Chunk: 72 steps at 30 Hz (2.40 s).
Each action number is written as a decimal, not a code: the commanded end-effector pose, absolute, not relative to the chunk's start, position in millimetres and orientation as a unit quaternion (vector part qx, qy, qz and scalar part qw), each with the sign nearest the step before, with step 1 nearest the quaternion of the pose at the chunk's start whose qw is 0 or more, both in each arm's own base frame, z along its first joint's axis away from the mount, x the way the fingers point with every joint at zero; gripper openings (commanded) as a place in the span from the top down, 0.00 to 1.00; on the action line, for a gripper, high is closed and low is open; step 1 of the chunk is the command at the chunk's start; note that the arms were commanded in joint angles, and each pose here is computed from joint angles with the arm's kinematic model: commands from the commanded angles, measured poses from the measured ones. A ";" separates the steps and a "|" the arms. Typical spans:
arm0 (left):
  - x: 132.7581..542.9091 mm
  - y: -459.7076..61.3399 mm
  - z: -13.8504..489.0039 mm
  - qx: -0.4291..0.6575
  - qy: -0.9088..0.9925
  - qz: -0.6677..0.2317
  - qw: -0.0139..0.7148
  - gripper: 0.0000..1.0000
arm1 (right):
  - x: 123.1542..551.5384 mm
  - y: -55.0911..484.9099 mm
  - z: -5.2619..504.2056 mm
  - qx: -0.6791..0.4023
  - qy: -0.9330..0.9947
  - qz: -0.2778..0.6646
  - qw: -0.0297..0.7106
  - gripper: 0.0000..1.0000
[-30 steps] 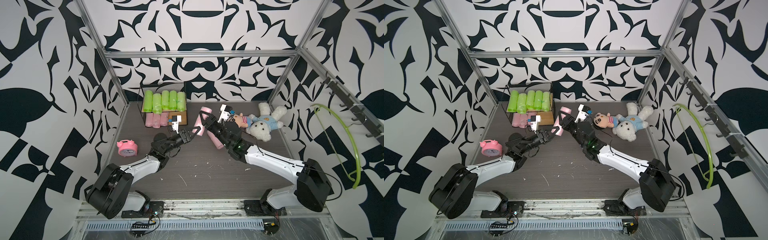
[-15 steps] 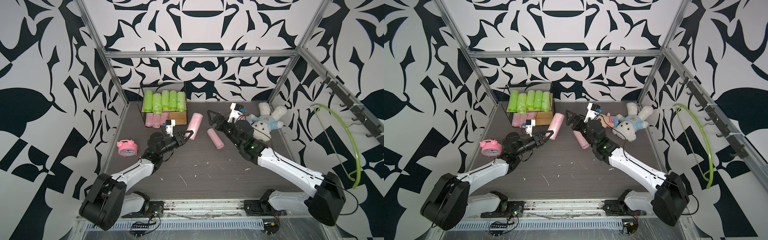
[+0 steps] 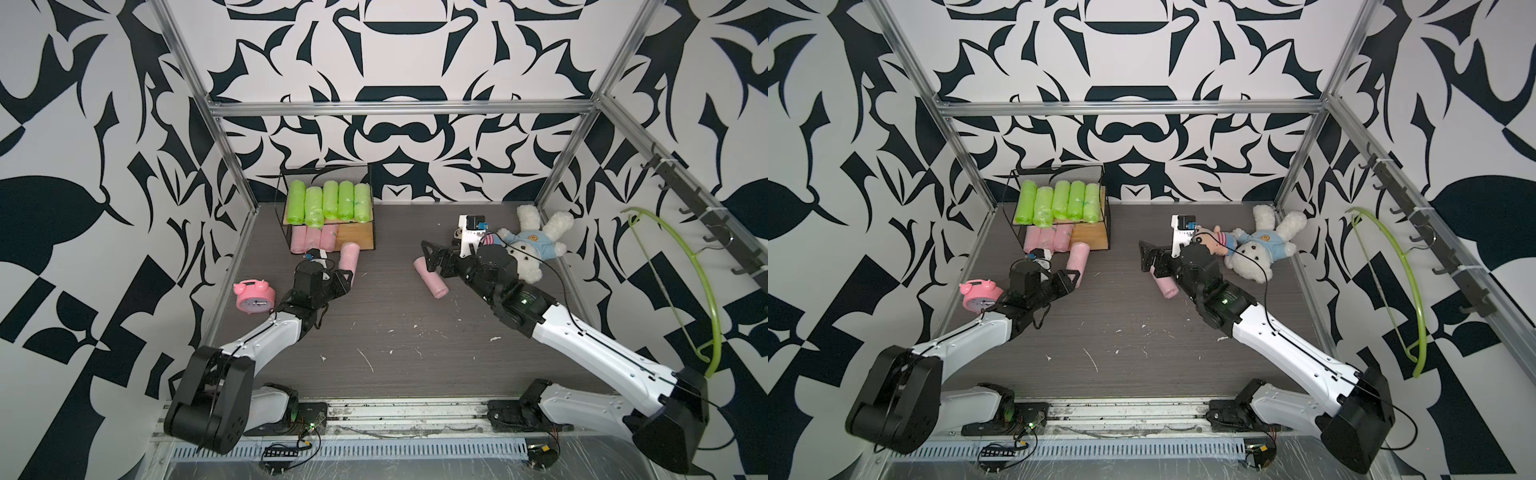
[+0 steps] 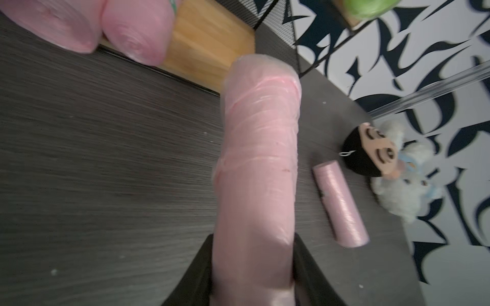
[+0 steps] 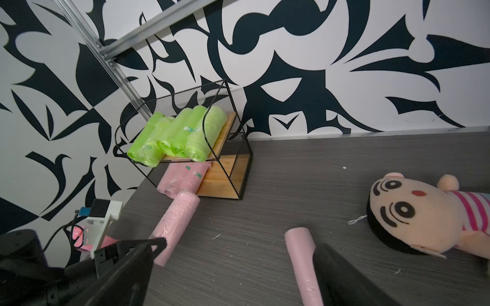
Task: Sort the rolls of trash bags by color and place them on the shelf
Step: Pick up the roll of trash bags from the center of the board, then place the roll of trash bags on the shelf.
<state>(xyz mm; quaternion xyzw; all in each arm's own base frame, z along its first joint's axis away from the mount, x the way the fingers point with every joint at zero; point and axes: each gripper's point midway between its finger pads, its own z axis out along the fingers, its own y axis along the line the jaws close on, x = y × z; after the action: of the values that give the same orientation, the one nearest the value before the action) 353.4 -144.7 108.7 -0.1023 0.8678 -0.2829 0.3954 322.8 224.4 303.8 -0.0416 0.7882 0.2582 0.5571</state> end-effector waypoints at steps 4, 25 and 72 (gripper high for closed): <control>407.8 -132.9 122.3 -0.063 0.854 -0.212 0.471 1.00 | 317.4 222.0 302.6 -0.063 0.791 0.245 0.557 0.00; 475.6 -125.7 104.1 -0.091 0.849 -0.144 0.499 0.88 | 320.1 232.6 292.4 -0.086 0.795 0.248 0.547 0.01; 504.8 -120.2 86.2 -0.135 0.845 -0.125 0.503 0.43 | 306.0 221.6 289.7 -0.068 0.798 0.262 0.539 0.03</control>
<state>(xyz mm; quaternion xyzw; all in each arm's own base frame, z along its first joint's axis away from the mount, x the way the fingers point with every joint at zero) 498.4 -123.5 65.0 -0.1213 0.8629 -0.1179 0.4761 309.4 224.6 273.2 -0.0766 0.8129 0.2470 0.5219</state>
